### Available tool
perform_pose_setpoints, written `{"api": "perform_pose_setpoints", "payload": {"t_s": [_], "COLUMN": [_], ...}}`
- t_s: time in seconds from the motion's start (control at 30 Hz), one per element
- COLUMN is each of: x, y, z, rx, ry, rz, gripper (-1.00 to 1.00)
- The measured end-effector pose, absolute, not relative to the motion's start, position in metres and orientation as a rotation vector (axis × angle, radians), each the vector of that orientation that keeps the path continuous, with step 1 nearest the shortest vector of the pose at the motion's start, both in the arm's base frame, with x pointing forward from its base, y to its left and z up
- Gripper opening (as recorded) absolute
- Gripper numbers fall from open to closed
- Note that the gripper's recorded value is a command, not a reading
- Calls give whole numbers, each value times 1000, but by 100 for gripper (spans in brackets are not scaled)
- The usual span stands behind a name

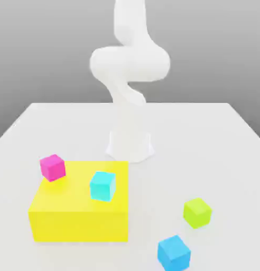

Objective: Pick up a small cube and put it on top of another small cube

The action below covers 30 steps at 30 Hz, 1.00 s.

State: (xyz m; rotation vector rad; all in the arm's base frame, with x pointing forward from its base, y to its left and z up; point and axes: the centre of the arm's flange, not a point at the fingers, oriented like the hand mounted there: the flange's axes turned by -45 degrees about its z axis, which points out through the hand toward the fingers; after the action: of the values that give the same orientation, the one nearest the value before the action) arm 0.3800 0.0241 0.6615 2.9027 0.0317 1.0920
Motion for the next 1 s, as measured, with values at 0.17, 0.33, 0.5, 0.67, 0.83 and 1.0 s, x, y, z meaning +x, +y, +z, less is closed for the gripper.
{"api": "perform_pose_setpoints", "payload": {"t_s": [0.17,0.33,0.5,0.67,0.83,1.0], "x": [431,441,417,361,345,345], "y": [70,105,137,174,180,181], "z": [539,418,308,219,182,154], "rx": [2916,2941,2981,3034,3068,3071], "ry": [169,316,478,678,707,706], "rz": [804,548,306,76,14,12], "gripper": [0,0,0,0,0,0]}}
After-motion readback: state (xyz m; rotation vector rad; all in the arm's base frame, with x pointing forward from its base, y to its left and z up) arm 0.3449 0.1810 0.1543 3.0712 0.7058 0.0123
